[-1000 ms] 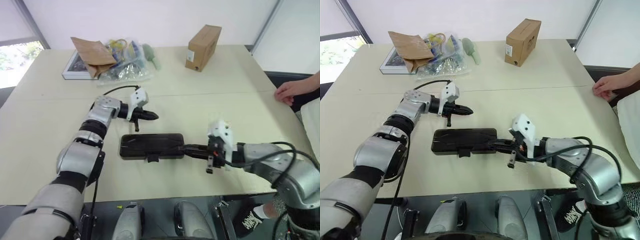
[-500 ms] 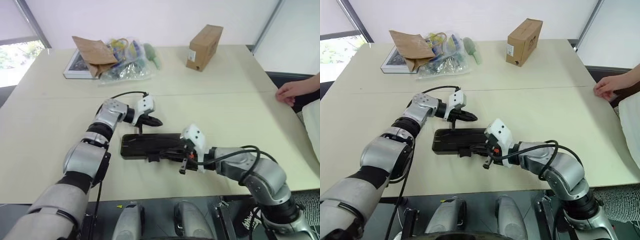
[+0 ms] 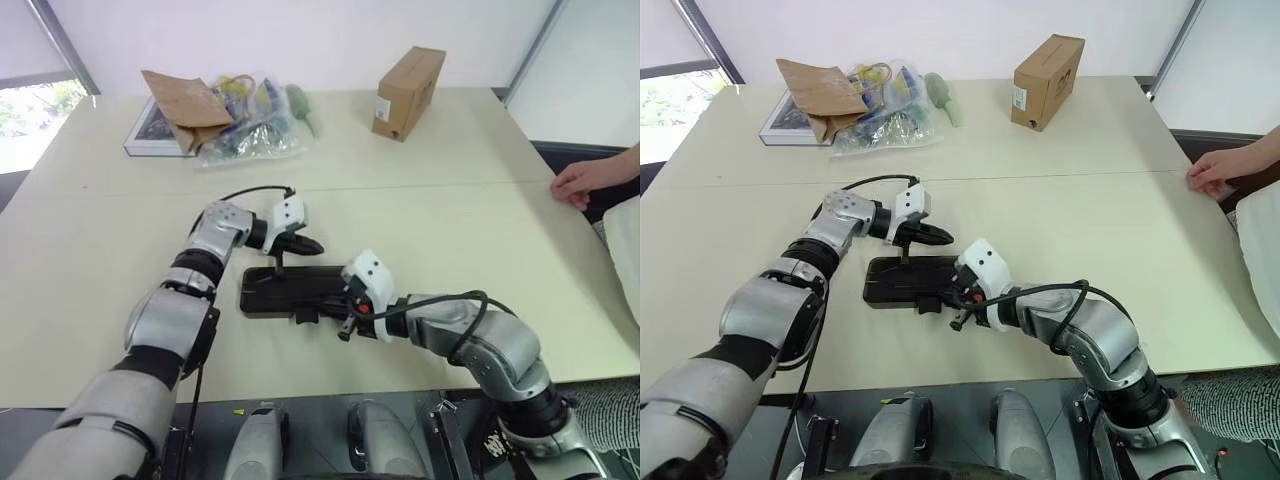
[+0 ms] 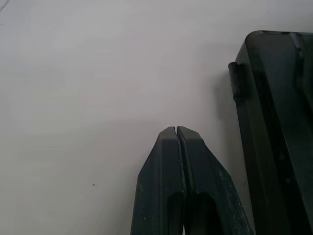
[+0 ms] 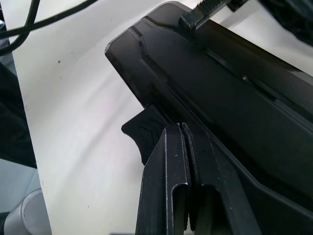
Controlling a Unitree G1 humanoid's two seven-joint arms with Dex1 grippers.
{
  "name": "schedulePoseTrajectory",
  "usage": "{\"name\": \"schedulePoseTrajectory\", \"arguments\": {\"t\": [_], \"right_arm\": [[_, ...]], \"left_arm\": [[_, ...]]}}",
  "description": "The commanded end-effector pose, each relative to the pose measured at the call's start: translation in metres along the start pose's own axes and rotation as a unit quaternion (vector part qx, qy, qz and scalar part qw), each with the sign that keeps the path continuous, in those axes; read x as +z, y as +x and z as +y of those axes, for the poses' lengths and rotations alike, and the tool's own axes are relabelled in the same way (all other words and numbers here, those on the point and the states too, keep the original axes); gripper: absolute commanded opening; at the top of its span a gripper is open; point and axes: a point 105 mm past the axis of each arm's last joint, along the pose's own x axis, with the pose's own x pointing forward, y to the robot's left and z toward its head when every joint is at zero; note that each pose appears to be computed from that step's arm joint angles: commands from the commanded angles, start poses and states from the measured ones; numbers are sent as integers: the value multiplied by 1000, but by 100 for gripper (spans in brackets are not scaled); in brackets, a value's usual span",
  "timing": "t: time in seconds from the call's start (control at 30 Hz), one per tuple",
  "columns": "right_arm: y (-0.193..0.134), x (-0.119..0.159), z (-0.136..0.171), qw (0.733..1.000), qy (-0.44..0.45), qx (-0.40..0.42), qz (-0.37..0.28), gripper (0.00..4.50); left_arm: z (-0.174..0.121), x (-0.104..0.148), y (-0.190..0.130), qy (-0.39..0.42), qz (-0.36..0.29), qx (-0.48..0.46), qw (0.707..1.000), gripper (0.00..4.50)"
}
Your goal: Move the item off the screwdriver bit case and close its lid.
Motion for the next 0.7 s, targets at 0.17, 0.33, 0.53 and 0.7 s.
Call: {"name": "schedulePoseTrajectory", "arguments": {"t": [0.17,0.33,0.53,0.7], "right_arm": [[3,-6,6,1000,-3,13,19,5],[-2,-8,15,999,-10,37,30,5],[-4,-11,15,998,-7,40,38,5],[0,-12,8,999,-10,23,39,5]], "left_arm": [[0,2,-4,23,-2,1,1000,0],[-2,0,-2,30,2,-6,1000,0],[-5,0,1,36,3,-16,999,0],[-9,0,3,42,5,-27,999,0]]}}
